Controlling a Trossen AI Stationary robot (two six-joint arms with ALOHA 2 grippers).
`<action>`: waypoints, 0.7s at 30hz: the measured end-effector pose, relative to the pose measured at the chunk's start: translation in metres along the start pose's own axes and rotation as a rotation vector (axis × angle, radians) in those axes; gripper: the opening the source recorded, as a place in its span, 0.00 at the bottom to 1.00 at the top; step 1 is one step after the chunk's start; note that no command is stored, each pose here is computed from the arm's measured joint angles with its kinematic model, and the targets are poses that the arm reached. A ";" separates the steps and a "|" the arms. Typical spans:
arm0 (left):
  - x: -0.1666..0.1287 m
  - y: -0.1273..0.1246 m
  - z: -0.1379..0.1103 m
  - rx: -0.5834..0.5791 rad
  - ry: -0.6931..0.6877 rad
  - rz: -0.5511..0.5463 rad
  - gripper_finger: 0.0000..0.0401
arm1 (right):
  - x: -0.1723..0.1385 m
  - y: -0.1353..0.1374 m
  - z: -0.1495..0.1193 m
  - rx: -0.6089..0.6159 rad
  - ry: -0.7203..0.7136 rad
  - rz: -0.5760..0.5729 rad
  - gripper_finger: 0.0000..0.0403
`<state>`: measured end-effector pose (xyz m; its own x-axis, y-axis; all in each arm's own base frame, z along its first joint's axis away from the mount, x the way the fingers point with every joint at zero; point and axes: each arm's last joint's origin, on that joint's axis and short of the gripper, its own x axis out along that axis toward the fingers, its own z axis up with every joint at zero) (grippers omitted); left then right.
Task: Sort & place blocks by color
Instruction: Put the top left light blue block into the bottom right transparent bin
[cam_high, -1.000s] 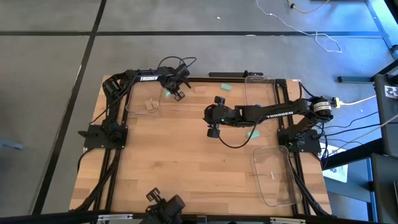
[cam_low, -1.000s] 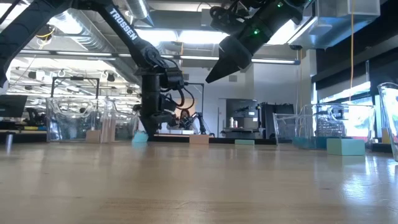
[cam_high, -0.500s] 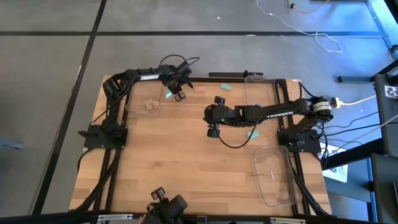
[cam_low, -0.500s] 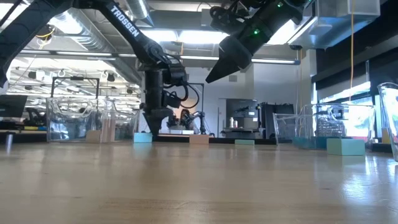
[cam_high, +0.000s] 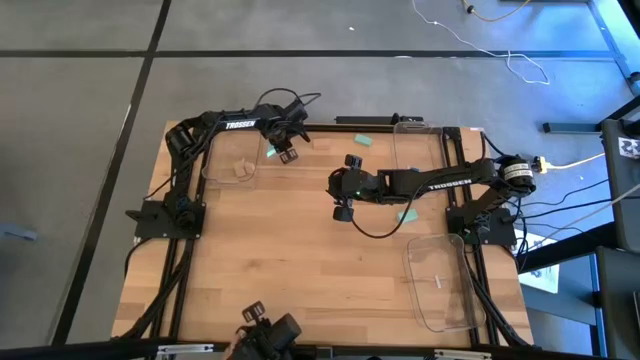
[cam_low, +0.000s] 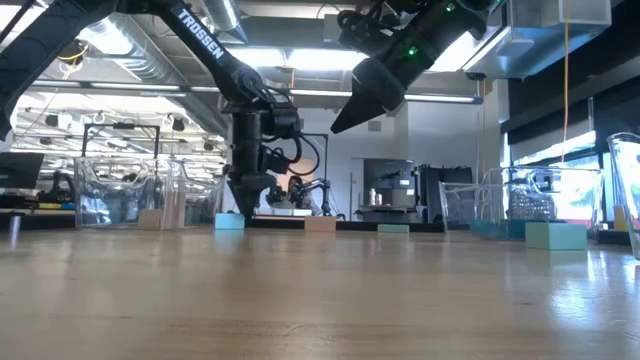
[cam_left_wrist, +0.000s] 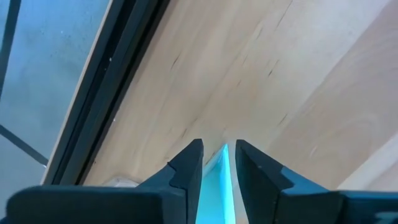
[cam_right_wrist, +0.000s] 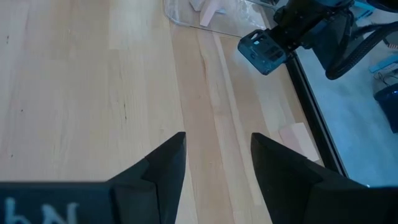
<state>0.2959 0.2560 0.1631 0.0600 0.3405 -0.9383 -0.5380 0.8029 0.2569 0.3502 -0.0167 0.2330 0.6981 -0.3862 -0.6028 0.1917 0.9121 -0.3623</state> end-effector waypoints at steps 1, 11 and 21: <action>0.000 0.000 0.000 0.011 0.000 0.000 0.22 | 0.000 0.000 0.000 0.000 0.000 0.000 0.45; -0.001 0.001 0.001 0.021 0.001 0.056 0.22 | 0.000 0.000 0.000 0.000 0.000 0.000 0.45; -0.001 0.001 0.001 0.026 0.006 0.086 0.32 | 0.000 0.000 0.000 0.000 0.000 0.000 0.45</action>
<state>0.2959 0.2569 0.1645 0.0095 0.4059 -0.9139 -0.5189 0.7832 0.3425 0.3503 -0.0167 0.2331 0.6984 -0.3862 -0.6026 0.1919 0.9121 -0.3623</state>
